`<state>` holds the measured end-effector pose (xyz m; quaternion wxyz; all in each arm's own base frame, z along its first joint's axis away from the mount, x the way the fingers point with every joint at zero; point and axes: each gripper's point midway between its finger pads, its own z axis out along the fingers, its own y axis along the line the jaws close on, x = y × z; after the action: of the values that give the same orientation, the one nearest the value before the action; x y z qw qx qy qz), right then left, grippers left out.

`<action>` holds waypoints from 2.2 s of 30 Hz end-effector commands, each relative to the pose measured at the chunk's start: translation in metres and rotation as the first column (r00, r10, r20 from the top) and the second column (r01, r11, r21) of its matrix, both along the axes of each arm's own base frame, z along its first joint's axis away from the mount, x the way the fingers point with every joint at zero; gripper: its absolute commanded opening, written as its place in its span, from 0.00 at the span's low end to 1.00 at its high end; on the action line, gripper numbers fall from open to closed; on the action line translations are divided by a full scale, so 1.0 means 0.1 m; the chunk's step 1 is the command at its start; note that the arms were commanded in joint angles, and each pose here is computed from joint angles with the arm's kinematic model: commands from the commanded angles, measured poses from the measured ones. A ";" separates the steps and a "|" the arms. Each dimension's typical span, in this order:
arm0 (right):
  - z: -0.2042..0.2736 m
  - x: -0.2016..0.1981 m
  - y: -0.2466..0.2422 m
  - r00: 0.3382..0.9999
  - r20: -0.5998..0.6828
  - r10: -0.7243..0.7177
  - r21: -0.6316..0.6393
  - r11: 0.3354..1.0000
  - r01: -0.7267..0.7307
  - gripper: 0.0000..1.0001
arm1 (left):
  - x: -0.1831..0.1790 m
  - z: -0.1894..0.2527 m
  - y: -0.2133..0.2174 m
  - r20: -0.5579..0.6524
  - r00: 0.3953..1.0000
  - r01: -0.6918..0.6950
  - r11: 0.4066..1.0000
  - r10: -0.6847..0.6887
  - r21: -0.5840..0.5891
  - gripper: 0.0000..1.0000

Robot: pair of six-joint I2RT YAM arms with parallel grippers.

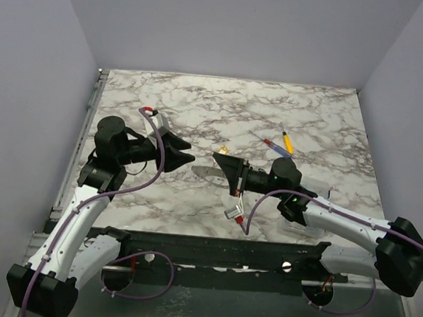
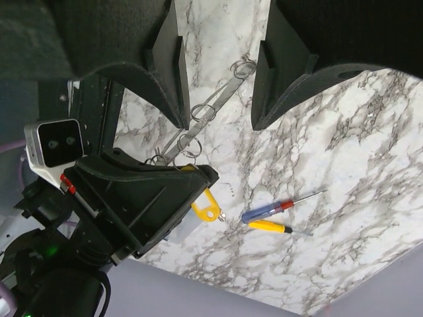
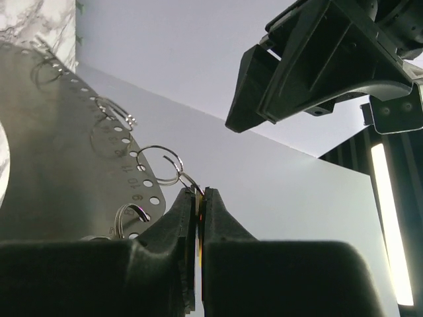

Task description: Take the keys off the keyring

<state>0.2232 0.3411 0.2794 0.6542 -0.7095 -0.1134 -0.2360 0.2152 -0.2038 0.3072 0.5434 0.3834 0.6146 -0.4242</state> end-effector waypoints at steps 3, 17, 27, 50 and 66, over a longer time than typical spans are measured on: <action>0.26 0.06 -0.02 0.990 0.130 -0.050 0.023 0.999 0.047 0.01 | -0.06 -0.23 -0.11 0.005 0.999 0.031 0.995 -0.032 0.093 0.48; 0.16 0.17 -0.08 0.992 0.054 -0.113 -0.027 0.993 0.114 0.01 | -0.04 -0.46 -0.45 -0.055 0.996 0.078 0.979 -0.069 0.190 0.51; 0.11 0.24 -0.10 0.988 0.016 -0.152 -0.050 0.987 0.152 0.01 | 0.03 -0.50 -0.62 -0.020 0.999 0.051 0.974 -0.048 0.222 0.56; 0.23 0.31 -0.20 0.951 -0.199 -0.238 -0.047 0.971 0.233 0.01 | 0.07 -0.44 -0.69 0.097 0.993 0.038 0.975 -0.061 0.220 0.00; -0.04 0.20 -0.42 0.621 -0.729 -0.288 -0.131 0.949 0.286 0.01 | -0.04 0.02 -0.56 0.120 0.992 0.054 0.997 -0.047 -0.056 0.00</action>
<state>0.2452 0.3159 0.2958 0.6216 -0.7553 0.1906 -0.0823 0.2216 -0.2601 0.2921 0.5691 0.4144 0.5868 -0.4001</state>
